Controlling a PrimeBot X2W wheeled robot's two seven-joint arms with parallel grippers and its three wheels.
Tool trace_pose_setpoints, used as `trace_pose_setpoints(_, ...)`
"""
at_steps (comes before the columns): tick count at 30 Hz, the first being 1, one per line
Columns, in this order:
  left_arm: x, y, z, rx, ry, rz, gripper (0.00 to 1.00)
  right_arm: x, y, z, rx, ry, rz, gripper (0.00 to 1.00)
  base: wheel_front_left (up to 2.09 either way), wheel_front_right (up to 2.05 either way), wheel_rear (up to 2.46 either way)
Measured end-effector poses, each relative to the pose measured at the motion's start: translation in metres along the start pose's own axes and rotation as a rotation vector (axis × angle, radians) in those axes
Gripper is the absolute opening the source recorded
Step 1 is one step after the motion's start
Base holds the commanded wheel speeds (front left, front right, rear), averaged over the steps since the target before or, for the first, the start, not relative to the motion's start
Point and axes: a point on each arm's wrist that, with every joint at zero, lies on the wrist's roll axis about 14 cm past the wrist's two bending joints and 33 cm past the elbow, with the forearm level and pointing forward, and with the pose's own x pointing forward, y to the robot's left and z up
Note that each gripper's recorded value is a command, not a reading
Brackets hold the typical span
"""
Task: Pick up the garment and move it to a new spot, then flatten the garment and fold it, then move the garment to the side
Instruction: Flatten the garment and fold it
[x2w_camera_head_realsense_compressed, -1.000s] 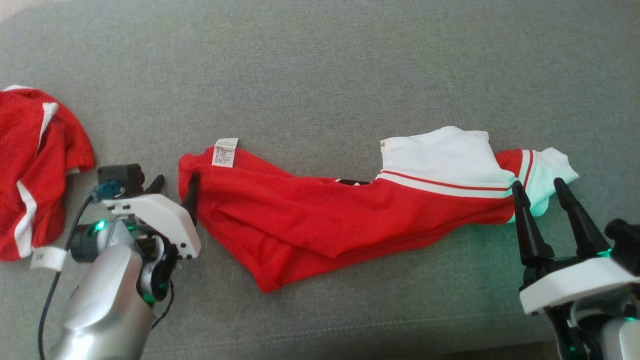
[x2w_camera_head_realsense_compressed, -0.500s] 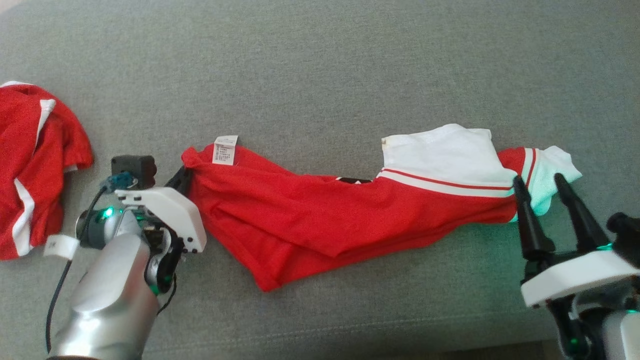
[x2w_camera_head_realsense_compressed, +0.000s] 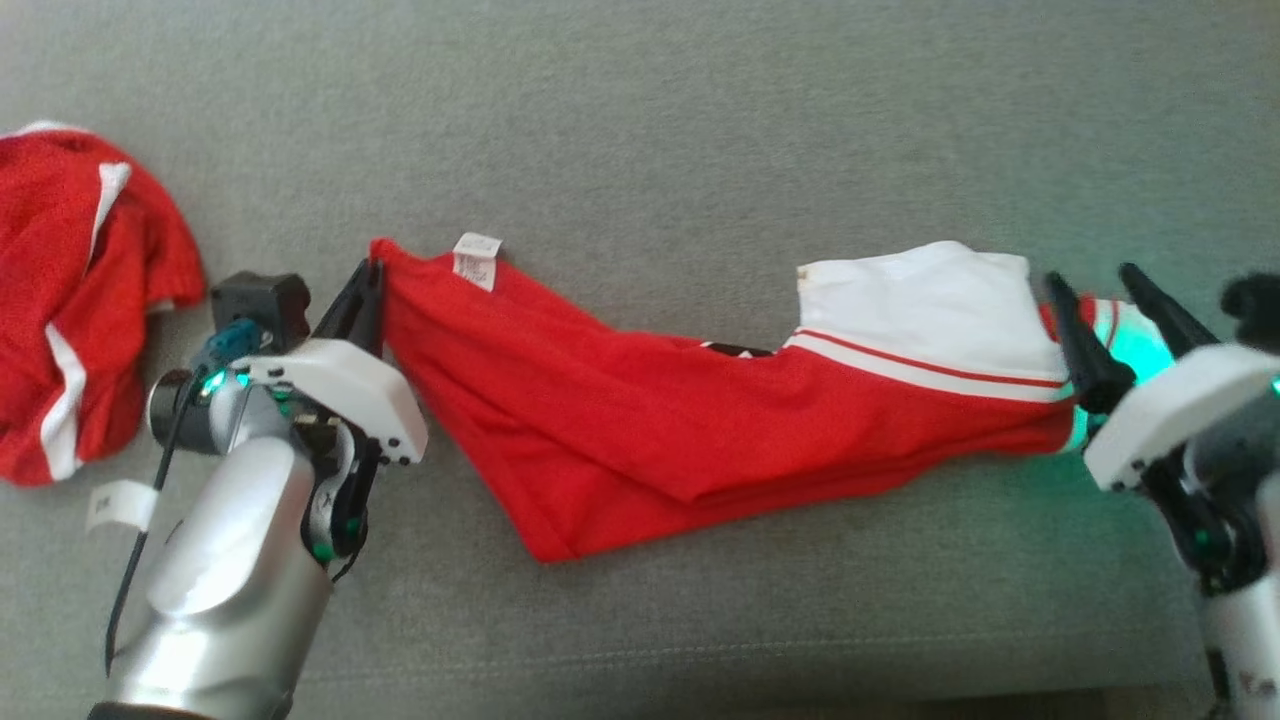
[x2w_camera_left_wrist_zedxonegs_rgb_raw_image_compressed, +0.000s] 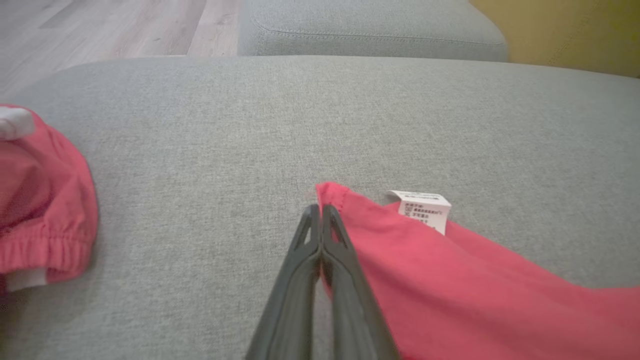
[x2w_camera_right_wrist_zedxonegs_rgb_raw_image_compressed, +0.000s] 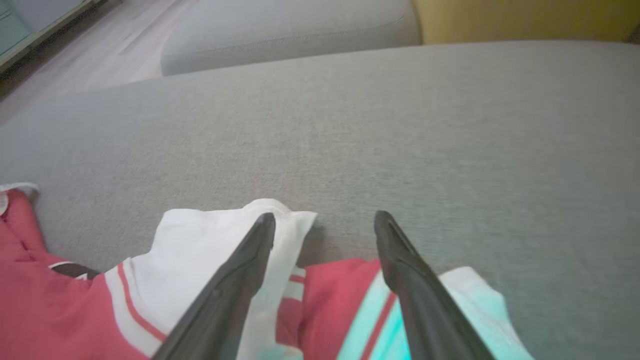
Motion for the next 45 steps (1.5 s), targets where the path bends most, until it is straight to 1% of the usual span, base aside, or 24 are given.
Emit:
trace_pose_setpoints(4,-0.001,0.000,0.004,0.005,-0.018,0.002,0.00,0.019,0.008,-0.010,0.023,0.093,0.045,1.00,0.00,0.00,0.00)
trace_pose_setpoints(7,-0.001,-0.003,0.005,0.007,-0.022,-0.008,0.00,0.029,0.006,-0.017,0.032,0.161,0.055,1.00,0.00,0.00,0.00)
trace_pose_setpoints(11,0.000,-0.005,0.005,0.001,-0.026,-0.010,0.00,0.041,0.007,-0.029,0.025,0.270,0.072,1.00,0.00,0.00,0.00)
trace_pose_setpoints(15,0.000,-0.006,0.002,-0.003,-0.017,-0.010,0.00,0.050,0.013,-0.037,0.009,0.351,0.099,1.00,0.00,0.00,0.00)
trace_pose_setpoints(16,0.000,-0.006,0.001,-0.004,-0.015,-0.011,0.00,0.051,0.015,-0.039,0.004,0.366,0.106,0.73,0.00,0.00,0.00)
trace_pose_setpoints(17,0.000,-0.006,0.001,-0.004,-0.014,-0.011,0.00,0.052,0.016,-0.039,0.000,0.368,0.112,0.20,0.00,0.00,0.00)
trace_pose_setpoints(18,0.000,-0.006,0.001,-0.004,-0.016,-0.010,0.00,0.053,0.016,-0.039,-0.009,0.368,0.114,0.00,0.00,0.00,0.00)
trace_pose_setpoints(20,0.000,-0.006,0.003,-0.005,-0.030,-0.010,0.00,0.054,0.016,-0.034,-0.021,0.351,0.114,0.00,0.00,0.00,0.00)
trace_pose_setpoints(22,-0.001,-0.006,0.010,-0.005,-0.058,-0.010,0.00,0.056,0.018,-0.024,-0.024,0.296,0.122,0.00,0.00,0.00,0.00)
trace_pose_setpoints(27,-0.006,-0.008,0.037,-0.007,-0.158,-0.003,0.00,0.051,0.024,0.023,-0.025,0.092,0.139,0.00,0.00,0.00,0.00)
trace_pose_setpoints(32,-0.017,-0.007,0.077,0.014,-0.280,0.005,0.00,0.027,0.020,0.069,-0.031,-0.125,0.128,0.00,0.00,0.00,0.00)
trace_pose_setpoints(34,-0.025,-0.009,0.092,0.024,-0.330,0.001,0.00,0.013,0.018,0.092,-0.056,-0.224,0.114,0.00,0.00,0.00,0.00)
trace_pose_setpoints(37,-0.041,-0.013,0.118,0.048,-0.409,-0.008,0.00,-0.016,0.017,0.137,-0.098,-0.403,0.094,0.00,0.00,0.00,0.00)
trace_pose_setpoints(41,-0.070,-0.019,0.168,0.090,-0.551,-0.026,0.00,-0.070,0.023,0.197,-0.169,-0.642,0.075,0.00,0.00,0.00,0.00)
trace_pose_setpoints(45,-0.105,-0.029,0.218,0.145,-0.703,-0.045,0.00,-0.128,0.025,0.245,-0.225,-0.843,0.041,0.00,0.00,0.00,0.00)
